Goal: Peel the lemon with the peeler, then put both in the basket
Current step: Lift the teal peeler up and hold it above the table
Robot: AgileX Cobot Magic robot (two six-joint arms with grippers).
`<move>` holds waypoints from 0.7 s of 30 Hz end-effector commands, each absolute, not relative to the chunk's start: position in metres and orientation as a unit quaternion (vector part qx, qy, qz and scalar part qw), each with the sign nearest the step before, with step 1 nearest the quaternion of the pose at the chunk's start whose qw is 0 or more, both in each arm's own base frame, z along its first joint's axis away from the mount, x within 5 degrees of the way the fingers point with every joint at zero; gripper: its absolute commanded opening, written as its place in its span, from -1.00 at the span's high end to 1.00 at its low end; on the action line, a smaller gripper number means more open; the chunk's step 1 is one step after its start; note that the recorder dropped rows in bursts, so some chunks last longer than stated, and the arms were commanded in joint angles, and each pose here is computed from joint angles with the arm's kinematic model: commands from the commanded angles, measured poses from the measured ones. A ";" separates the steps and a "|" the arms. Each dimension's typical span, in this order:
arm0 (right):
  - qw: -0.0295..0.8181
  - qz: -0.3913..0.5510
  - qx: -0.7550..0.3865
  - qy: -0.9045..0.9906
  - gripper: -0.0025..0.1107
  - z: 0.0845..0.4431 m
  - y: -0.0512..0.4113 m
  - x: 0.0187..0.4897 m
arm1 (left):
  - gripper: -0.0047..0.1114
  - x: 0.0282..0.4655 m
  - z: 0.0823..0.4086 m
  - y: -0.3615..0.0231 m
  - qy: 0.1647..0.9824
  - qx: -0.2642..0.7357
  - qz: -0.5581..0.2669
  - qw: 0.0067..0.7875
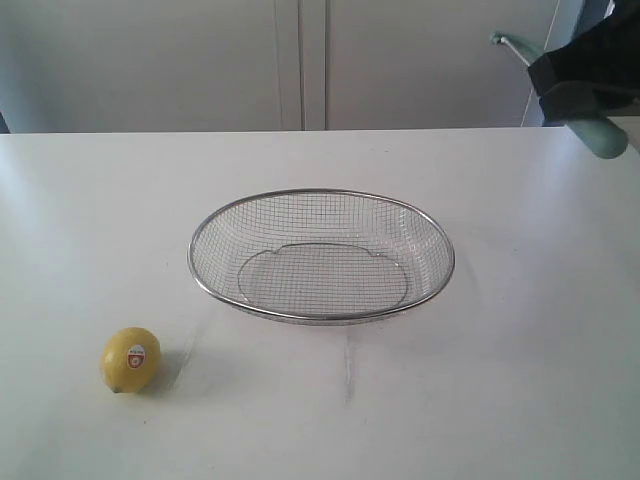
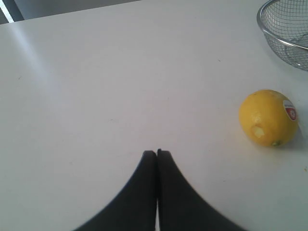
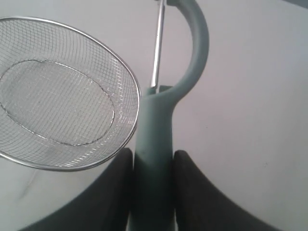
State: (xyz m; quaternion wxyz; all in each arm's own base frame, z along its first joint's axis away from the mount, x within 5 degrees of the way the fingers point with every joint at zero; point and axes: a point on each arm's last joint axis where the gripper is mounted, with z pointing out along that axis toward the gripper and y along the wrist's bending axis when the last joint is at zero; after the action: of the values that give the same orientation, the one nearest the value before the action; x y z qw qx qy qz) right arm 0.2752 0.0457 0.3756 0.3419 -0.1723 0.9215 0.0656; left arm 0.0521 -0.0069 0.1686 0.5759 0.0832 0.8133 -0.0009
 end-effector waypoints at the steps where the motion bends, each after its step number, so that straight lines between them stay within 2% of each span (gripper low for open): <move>1: 0.397 0.068 -0.165 0.900 0.96 0.386 0.045 0.260 | 0.92 0.052 0.168 -0.007 0.812 0.083 -0.006 0.578; 10: 0.413 0.107 -0.140 0.893 0.96 0.380 0.049 0.257 | 0.92 0.052 0.168 -0.007 0.812 0.083 -0.006 0.578; 21: 0.416 0.152 -0.165 0.881 0.96 0.381 0.058 0.255 | 0.92 0.052 0.168 -0.007 0.812 0.083 -0.006 0.578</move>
State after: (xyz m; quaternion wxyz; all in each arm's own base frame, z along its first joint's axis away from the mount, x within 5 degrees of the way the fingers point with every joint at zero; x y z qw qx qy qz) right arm 0.2563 0.0547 0.3784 0.4064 -0.1577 0.8898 0.1352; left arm 0.0521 -0.0069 0.1686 0.5759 0.0832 0.8133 -0.0009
